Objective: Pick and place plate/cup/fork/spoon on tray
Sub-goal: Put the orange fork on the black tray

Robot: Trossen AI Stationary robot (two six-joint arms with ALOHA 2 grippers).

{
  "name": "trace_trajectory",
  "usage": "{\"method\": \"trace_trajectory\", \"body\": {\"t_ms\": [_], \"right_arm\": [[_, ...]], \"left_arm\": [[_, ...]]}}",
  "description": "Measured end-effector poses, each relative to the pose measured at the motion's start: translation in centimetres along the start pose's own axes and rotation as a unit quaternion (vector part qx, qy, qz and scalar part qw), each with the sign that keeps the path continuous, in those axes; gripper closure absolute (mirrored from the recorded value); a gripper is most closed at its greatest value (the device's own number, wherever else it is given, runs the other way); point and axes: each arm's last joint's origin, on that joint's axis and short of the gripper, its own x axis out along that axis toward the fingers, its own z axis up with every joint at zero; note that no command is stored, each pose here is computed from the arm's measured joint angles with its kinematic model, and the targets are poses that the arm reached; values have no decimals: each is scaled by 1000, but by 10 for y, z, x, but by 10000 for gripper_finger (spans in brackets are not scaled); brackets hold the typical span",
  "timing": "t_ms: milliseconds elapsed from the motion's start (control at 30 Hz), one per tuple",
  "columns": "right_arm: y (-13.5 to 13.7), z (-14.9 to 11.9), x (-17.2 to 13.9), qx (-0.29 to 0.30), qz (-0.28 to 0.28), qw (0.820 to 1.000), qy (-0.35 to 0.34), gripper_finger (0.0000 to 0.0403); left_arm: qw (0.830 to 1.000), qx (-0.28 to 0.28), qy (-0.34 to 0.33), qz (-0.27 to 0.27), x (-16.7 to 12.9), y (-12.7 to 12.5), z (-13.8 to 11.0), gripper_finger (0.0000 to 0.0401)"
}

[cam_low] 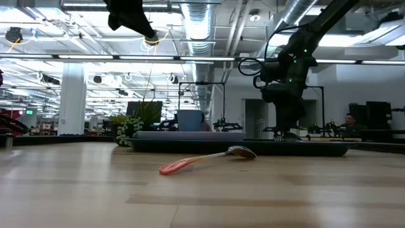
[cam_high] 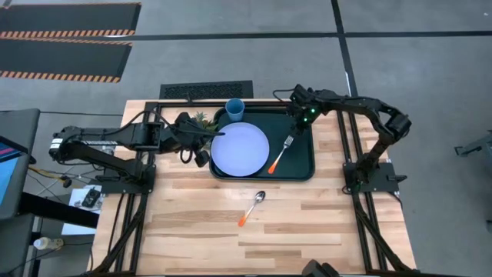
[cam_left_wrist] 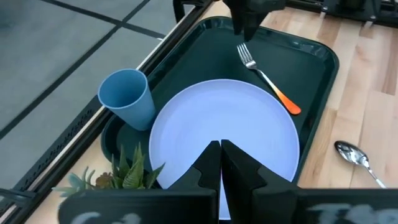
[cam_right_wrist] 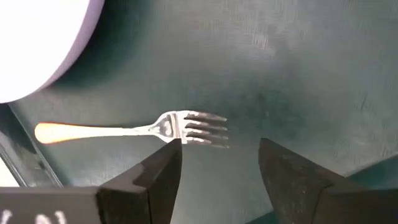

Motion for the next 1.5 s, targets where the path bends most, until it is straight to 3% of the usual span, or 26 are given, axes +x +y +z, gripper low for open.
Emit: {"method": "trace_trajectory", "body": {"t_ms": [400, 733, 867, 1233, 1500], "right_arm": [[-3, -3, 9, -15, 0, 1000, -15, 176], [-6, -3, 31, -12, 26, 999, 20, 182], [-6, -3, 31, -22, 26, 999, 19, 217], [-6, -2, 33, -35, 34, 999, 20, 385], [-10, 19, 5, -74, 25, 997, 7, 397]], "left_arm": [[1000, -6, 3, 6, 3, 7, 2, 401], [1000, -4, 4, 10, 4, 9, 2, 401], [1000, 4, 4, 10, 4, 9, 2, 401], [1000, 4, 2, 15, 4, 10, 2, 401], [1000, 9, 3, 17, 4, 10, 2, 401]]}}
